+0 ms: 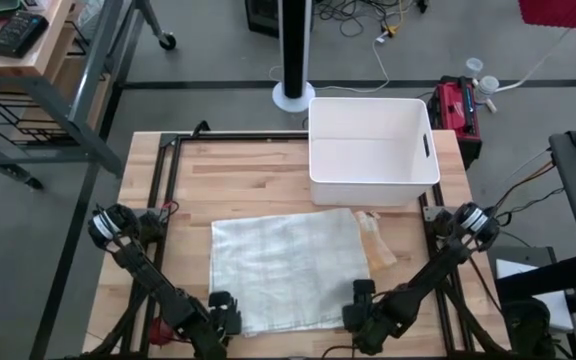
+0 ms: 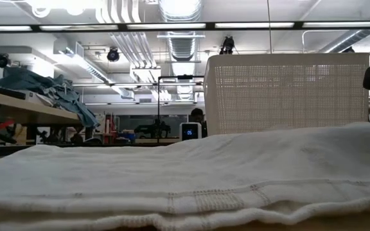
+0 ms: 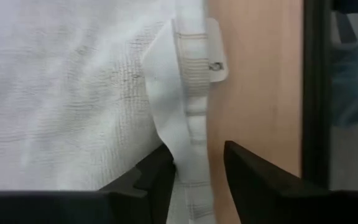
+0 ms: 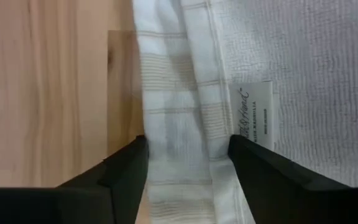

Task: Fold towel
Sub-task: Fold the white checkered towel

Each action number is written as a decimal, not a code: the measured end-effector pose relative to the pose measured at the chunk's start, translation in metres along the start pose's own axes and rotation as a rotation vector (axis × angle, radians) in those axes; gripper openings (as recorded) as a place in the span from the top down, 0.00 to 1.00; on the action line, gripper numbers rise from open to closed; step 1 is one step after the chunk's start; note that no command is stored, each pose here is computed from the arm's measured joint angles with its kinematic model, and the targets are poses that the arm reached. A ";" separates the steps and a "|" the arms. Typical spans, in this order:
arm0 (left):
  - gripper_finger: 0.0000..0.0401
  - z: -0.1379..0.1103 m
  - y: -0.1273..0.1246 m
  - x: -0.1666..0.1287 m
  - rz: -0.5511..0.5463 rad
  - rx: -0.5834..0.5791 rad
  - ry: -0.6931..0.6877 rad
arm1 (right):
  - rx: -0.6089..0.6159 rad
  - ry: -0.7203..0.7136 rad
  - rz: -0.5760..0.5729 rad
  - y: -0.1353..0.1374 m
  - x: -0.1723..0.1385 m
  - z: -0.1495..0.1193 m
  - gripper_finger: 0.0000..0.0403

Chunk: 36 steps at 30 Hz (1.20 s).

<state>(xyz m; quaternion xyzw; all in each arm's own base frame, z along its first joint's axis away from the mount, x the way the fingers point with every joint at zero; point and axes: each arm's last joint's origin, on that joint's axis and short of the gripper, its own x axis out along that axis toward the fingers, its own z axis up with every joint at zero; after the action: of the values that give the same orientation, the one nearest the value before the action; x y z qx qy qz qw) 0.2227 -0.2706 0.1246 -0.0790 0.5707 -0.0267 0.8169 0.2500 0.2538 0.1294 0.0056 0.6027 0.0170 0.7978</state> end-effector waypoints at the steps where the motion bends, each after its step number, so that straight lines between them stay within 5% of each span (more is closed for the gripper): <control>1: 0.68 0.000 0.001 0.000 0.011 -0.001 -0.007 | 0.005 0.002 -0.004 0.000 0.002 0.000 0.44; 6: 0.81 -0.002 0.005 0.002 0.038 -0.010 -0.016 | 0.014 -0.003 -0.036 -0.001 0.005 -0.001 0.55; 10: 0.96 -0.003 0.006 0.002 0.046 -0.011 -0.014 | 0.020 -0.022 -0.081 -0.004 0.006 -0.002 0.78; 13: 0.97 -0.006 0.004 0.001 0.057 -0.022 -0.034 | 0.037 -0.020 -0.105 -0.005 0.006 -0.003 0.95; 22: 1.00 0.004 -0.021 -0.031 0.093 -0.012 0.013 | 0.046 -0.035 -0.052 0.015 -0.031 -0.004 0.99; 36: 1.00 0.045 -0.072 -0.098 -0.195 -0.130 0.004 | 0.052 0.015 0.112 0.055 -0.110 0.008 1.00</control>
<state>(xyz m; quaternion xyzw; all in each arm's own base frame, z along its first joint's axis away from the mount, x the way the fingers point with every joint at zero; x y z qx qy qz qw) 0.2339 -0.3241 0.2424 -0.1870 0.5626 -0.0689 0.8023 0.2269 0.3054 0.2390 0.0598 0.6078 0.0462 0.7905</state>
